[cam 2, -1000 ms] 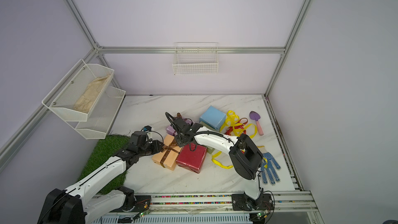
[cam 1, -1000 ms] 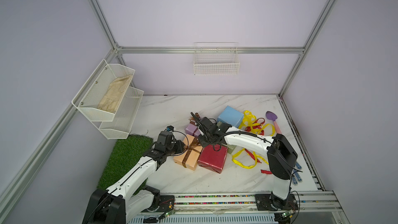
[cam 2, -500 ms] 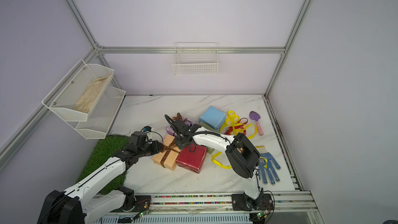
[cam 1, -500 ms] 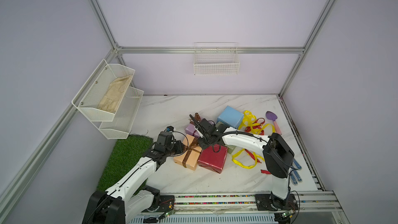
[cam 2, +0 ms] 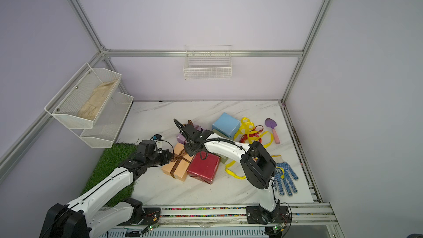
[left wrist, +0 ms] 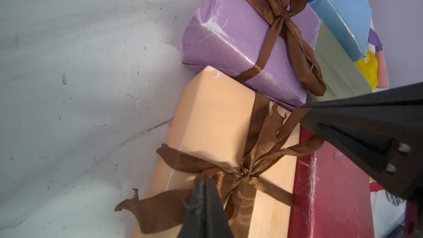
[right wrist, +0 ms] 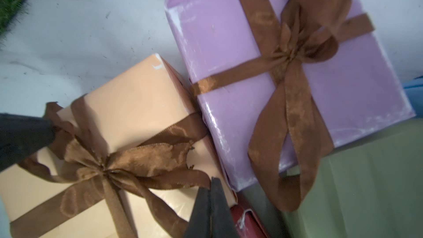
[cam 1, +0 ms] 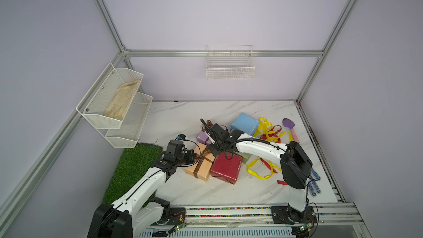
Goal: Untie the ribbon bows on the gift boxes
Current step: Untie the ribbon from the gift box.
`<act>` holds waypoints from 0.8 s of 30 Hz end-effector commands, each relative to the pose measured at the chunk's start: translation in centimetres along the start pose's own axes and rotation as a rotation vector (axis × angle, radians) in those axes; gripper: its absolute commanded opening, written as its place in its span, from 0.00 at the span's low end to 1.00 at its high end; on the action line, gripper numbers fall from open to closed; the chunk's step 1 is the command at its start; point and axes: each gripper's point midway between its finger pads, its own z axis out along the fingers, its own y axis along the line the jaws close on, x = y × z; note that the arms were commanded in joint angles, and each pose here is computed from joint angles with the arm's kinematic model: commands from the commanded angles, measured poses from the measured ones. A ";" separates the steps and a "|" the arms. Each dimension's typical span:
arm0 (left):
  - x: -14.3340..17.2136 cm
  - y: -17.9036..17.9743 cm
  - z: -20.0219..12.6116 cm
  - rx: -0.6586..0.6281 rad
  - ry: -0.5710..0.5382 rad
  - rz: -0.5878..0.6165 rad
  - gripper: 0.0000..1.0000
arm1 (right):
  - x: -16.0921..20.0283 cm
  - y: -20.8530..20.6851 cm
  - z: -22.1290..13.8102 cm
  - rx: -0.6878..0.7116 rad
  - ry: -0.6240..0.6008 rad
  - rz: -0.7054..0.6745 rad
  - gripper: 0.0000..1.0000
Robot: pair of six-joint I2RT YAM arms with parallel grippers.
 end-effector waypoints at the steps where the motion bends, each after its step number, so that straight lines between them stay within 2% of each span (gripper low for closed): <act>1: 0.4 -0.4 -0.2 0.040 -0.002 0.028 0.03 | -2.2 0.8 0.7 -0.014 -0.050 -0.031 0.03; 8: 0.5 -0.7 -0.8 0.063 -0.016 0.024 0.00 | -3.2 1.5 2.5 -0.030 -0.059 -0.031 0.02; 14: 0.3 -0.8 -1.2 0.066 -0.040 0.021 0.00 | -3.6 1.5 1.9 -0.036 -0.085 -0.018 0.02; 19: -0.3 -0.9 -1.6 0.055 -0.051 0.018 0.37 | -3.3 1.5 0.6 -0.054 -0.121 -0.003 0.00; 22: -1.2 -1.3 -2.1 0.058 -0.068 0.032 0.46 | -3.5 1.4 -0.4 -0.065 -0.160 0.006 0.00; 24: -1.9 -1.6 -2.2 0.057 -0.083 0.042 0.47 | -3.6 1.4 -1.0 -0.073 -0.178 0.009 0.00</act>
